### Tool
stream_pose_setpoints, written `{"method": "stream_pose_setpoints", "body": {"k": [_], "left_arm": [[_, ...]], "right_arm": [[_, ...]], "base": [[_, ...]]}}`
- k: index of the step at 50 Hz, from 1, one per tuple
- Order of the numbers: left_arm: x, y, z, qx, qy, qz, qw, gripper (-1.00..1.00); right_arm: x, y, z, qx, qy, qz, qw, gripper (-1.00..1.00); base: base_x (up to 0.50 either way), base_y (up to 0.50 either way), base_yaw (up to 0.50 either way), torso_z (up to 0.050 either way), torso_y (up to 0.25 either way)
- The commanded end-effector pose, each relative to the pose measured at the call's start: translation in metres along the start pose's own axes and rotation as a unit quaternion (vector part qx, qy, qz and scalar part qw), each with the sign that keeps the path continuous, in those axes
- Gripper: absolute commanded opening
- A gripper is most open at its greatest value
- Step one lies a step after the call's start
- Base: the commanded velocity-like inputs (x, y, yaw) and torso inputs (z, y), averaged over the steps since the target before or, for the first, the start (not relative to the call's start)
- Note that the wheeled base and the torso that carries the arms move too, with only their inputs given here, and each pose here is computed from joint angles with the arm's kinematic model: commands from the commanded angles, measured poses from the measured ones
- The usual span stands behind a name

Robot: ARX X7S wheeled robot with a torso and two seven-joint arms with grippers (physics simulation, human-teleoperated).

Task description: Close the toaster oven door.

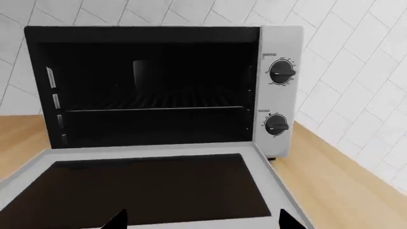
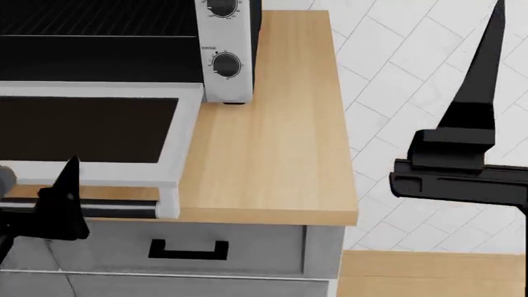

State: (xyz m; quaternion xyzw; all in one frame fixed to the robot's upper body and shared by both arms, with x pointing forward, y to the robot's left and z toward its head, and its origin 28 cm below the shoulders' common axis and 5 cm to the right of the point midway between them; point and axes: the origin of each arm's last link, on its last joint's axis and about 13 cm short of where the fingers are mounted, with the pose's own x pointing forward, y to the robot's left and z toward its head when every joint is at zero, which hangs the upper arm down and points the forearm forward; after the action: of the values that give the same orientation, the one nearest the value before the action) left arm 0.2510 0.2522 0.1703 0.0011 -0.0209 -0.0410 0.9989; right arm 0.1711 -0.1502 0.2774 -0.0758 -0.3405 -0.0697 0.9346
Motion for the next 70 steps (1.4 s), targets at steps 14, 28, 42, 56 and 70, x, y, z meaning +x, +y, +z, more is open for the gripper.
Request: {"method": "stream_pose_setpoints", "body": {"k": [14,28,42,56,70], "left_arm": [[0.002,0.003,0.027,0.027,-0.001,-0.012,1.0,1.0],[0.001,0.004,0.024,0.029,-0.018,-0.018,0.999,1.0],[0.002,0.004,0.022,0.029,-0.022,-0.025,0.999,1.0],[0.001,0.0,0.022,0.032,-0.022,-0.031,0.999,1.0],[0.002,0.0,0.022,0.029,-0.023,-0.032,0.999,1.0]], "right_arm": [[-0.01,-0.005,0.023,-0.038,0.007,-0.006,0.999,1.0],[-0.013,-0.006,0.023,-0.035,0.006,-0.006,0.999,1.0],[-0.014,-0.006,0.02,-0.035,0.009,-0.005,0.999,1.0],[-0.017,-0.008,0.022,-0.025,0.001,-0.011,1.0,1.0],[-0.018,-0.009,0.024,-0.031,0.004,-0.01,0.999,1.0]], "base": [[0.0,0.37,0.0,0.0,0.0],[0.0,0.5,0.0,0.0,0.0],[0.0,0.5,0.0,0.0,0.0],[0.0,0.45,0.0,0.0,0.0],[0.15,0.0,0.0,0.0,0.0]]}}
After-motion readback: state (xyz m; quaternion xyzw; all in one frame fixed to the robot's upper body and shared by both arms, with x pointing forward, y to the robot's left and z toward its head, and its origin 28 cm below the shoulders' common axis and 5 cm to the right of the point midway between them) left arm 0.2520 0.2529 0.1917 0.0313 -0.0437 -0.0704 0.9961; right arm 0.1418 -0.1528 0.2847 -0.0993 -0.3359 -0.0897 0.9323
